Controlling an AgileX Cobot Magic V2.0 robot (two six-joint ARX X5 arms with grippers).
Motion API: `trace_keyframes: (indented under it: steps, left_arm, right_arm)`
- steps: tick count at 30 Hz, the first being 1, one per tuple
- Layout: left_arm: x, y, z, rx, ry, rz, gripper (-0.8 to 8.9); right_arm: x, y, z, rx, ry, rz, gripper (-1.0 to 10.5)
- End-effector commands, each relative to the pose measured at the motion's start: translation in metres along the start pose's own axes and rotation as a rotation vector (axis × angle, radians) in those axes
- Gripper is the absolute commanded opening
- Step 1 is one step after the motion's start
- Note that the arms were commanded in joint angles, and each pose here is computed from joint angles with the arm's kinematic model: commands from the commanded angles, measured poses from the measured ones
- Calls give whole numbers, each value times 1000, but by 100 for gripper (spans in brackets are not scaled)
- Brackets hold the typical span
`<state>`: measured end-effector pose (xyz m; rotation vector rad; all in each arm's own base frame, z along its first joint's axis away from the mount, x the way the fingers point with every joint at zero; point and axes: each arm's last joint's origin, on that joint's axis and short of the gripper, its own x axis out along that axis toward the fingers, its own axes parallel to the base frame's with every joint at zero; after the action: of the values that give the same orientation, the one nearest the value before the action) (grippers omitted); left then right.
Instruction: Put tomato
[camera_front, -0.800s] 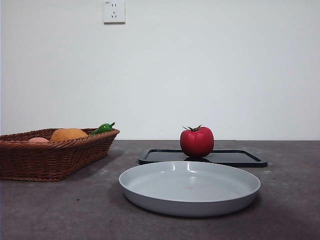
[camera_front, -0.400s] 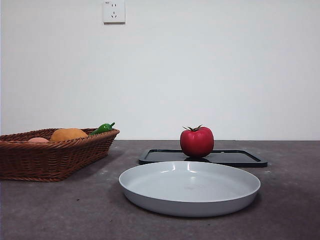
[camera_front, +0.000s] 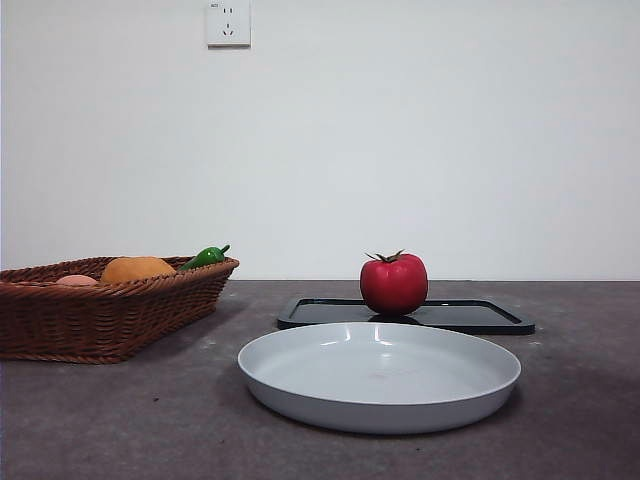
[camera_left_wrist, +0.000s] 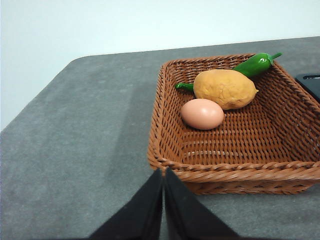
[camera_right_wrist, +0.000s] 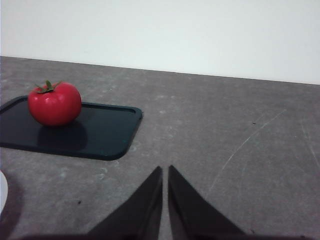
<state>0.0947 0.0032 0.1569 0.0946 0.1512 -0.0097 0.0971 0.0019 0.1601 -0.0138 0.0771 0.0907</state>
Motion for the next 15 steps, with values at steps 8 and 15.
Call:
trace_keyframes:
  steps: [8, 15]
  left_arm:
    - [2, 0, -7, -10, 27, -1, 8]
    - [2, 0, -7, -9, 26, -1, 8]
  right_arm:
    - [0, 0, -9, 45, 82, -5, 8]
    - [0, 0, -8, 44, 70, -5, 8]
